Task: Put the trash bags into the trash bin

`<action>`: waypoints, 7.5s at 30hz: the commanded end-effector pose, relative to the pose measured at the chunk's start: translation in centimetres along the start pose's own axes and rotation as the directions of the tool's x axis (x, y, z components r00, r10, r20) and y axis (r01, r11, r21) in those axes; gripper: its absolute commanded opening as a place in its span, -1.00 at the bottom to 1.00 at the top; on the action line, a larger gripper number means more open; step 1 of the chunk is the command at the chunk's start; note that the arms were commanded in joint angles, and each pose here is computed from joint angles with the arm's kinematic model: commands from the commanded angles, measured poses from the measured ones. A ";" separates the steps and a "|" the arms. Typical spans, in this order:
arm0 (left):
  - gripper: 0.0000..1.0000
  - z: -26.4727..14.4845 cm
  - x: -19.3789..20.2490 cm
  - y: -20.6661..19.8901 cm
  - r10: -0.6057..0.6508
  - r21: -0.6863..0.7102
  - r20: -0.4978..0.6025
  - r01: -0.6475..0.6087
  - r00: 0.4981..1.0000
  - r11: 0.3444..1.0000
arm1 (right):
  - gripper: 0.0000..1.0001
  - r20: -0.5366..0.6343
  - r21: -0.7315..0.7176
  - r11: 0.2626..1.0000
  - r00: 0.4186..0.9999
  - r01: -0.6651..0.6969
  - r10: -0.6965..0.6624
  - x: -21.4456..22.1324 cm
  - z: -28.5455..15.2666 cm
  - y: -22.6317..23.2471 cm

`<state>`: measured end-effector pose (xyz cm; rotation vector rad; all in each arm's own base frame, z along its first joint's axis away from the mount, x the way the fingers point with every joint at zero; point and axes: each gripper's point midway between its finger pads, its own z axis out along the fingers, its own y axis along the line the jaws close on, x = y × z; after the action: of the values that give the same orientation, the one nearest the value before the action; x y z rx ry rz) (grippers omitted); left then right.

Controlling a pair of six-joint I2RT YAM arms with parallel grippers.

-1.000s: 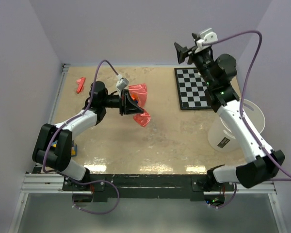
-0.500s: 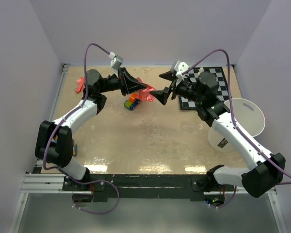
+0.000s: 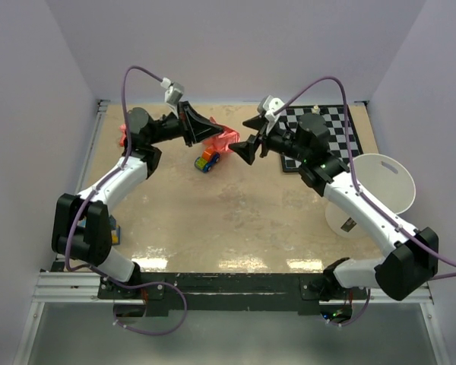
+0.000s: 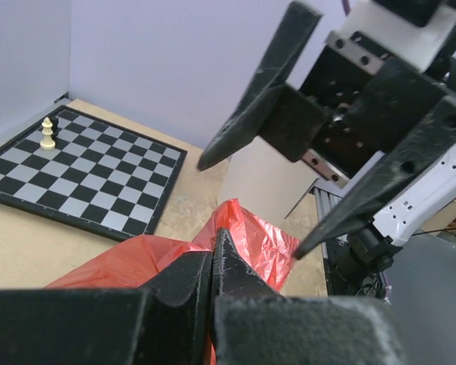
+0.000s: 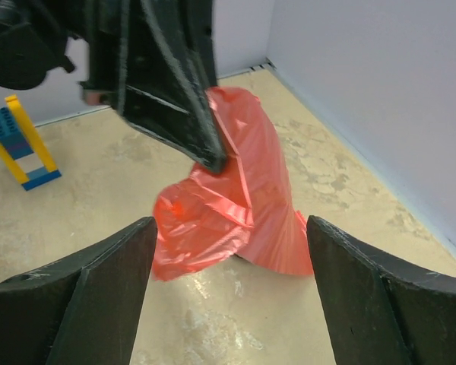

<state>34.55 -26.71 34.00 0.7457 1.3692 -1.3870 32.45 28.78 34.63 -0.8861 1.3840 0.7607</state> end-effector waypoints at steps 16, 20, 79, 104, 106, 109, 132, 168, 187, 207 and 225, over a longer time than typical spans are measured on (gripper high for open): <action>-1.00 -1.9 -2.0 -1.3 -0.003 -0.028 0.067 0.005 0.998 1.000 | -0.79 0.017 0.071 0.997 0.999 0.039 -0.040 0.0 1.2 -2.0; -1.00 -2.6 -2.0 -0.9 -0.015 -0.046 0.071 0.018 0.997 0.999 | -0.71 0.000 0.085 0.994 0.998 0.065 -0.065 0.3 0.9 -2.2; -1.00 -5.1 -5.1 1.5 0.076 -0.195 0.153 -0.045 0.985 0.980 | 0.08 0.063 -0.149 0.911 0.915 -0.385 0.397 -0.8 7.8 -1.0; 0.14 -9.8 -3.8 1.3 0.388 -0.253 -0.231 -0.441 0.892 0.861 | -1.00 -0.110 0.035 0.999 0.993 -0.042 0.045 -3.4 5.6 -5.1; 0.24 -9.9 -4.2 0.6 0.566 -0.242 -0.320 -0.643 0.760 0.726 | -1.00 -0.178 0.063 0.996 0.981 -0.071 0.081 -2.9 5.8 -5.8; 0.36 -8.6 -5.1 -0.3 0.730 -0.218 -0.403 -0.833 0.552 0.509 | -1.00 -0.222 0.051 0.994 0.969 -0.094 0.103 -2.1 5.9 -5.5; -0.25 -1.9 -4.4 1.3 0.796 -0.042 -0.433 -0.891 0.424 0.452 | -1.00 -0.209 -0.057 0.997 0.977 -0.043 0.030 -2.2 4.7 -2.0; -1.00 -2.3 -2.0 2.2 0.750 -0.108 -0.439 -0.857 0.495 0.503 | -0.20 -0.249 -0.092 0.993 0.968 -0.067 0.042 0.0 4.8 -1.2; -1.00 -2.9 -3.0 2.8 0.736 -0.172 -0.446 -0.856 0.509 0.487 | -0.69 -0.295 -0.064 0.997 0.955 -0.044 0.023 2.0 4.2 -1.5; -1.00 0.5 -1.6 0.2 0.905 0.105 -0.401 -0.974 0.142 0.199 | -1.00 -0.264 -0.187 0.980 0.958 0.063 -0.112 0.8 7.1 -1.1; -1.00 -0.5 0.7 -2.4 0.915 0.287 -0.275 -0.934 -0.295 -0.215 | -1.00 -0.317 -0.161 0.977 0.930 0.139 -0.185 2.9 5.5 -3.0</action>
<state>34.40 -24.93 31.18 1.6928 0.6847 0.2739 35.78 33.46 30.82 -1.3103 1.5763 0.7459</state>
